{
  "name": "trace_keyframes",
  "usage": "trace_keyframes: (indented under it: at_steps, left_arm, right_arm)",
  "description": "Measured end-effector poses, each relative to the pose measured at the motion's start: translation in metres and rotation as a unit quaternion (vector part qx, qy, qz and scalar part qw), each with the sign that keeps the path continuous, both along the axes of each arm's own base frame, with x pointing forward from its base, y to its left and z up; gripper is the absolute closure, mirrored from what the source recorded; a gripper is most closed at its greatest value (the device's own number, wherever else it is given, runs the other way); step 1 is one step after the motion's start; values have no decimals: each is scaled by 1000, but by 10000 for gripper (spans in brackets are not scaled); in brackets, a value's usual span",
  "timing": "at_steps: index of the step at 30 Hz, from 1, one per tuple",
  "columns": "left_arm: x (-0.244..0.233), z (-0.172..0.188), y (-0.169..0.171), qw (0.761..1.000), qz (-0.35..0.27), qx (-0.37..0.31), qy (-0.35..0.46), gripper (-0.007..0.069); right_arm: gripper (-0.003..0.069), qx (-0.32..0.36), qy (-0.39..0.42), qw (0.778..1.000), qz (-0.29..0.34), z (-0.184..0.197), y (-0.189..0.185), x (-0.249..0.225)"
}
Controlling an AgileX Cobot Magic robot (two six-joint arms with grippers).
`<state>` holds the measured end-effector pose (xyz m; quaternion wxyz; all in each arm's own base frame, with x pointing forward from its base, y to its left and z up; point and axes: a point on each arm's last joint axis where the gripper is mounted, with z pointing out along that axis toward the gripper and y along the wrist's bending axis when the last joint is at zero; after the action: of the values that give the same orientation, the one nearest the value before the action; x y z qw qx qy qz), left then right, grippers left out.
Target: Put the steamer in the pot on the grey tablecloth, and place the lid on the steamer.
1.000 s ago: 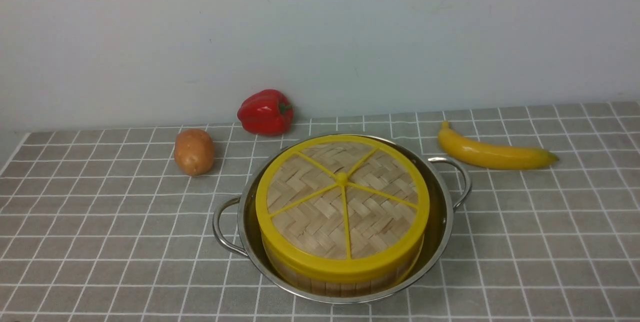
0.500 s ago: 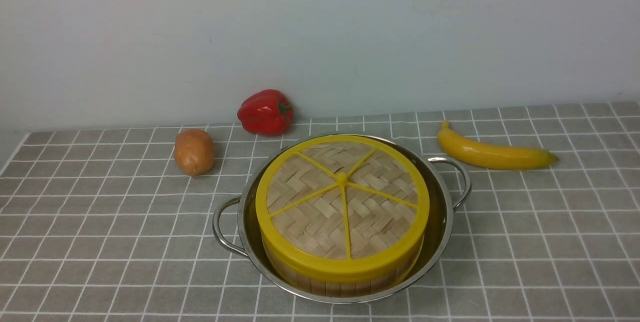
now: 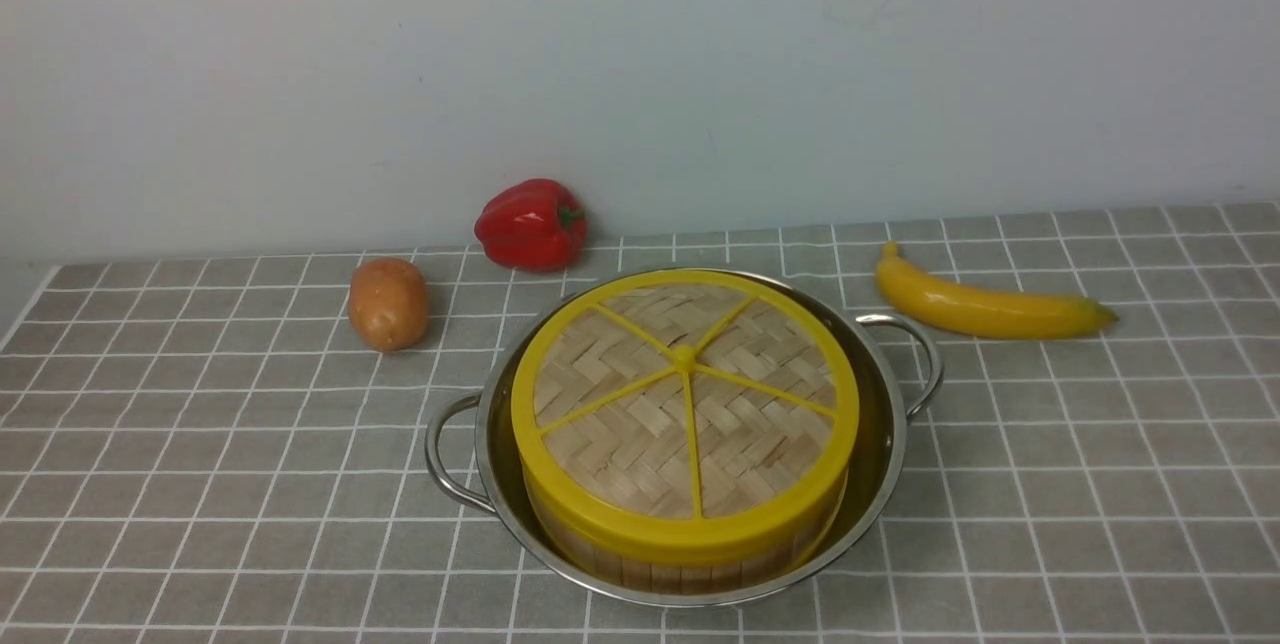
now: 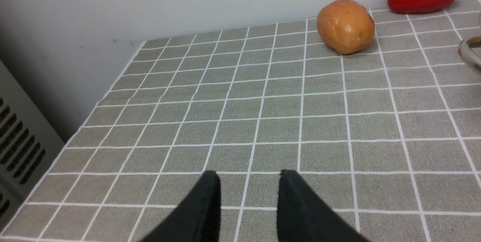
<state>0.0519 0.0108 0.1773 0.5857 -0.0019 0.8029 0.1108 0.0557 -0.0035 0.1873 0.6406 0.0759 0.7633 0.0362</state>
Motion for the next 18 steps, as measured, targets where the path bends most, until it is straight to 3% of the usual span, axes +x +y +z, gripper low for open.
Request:
trace_keyframes:
  at_steps: [18]
  left_arm:
    - [0, 0, 0, 1000, 0, -1, 0, 382]
  right_arm:
    - [417, 0, 0, 1000, 0, 0, 0, 0]
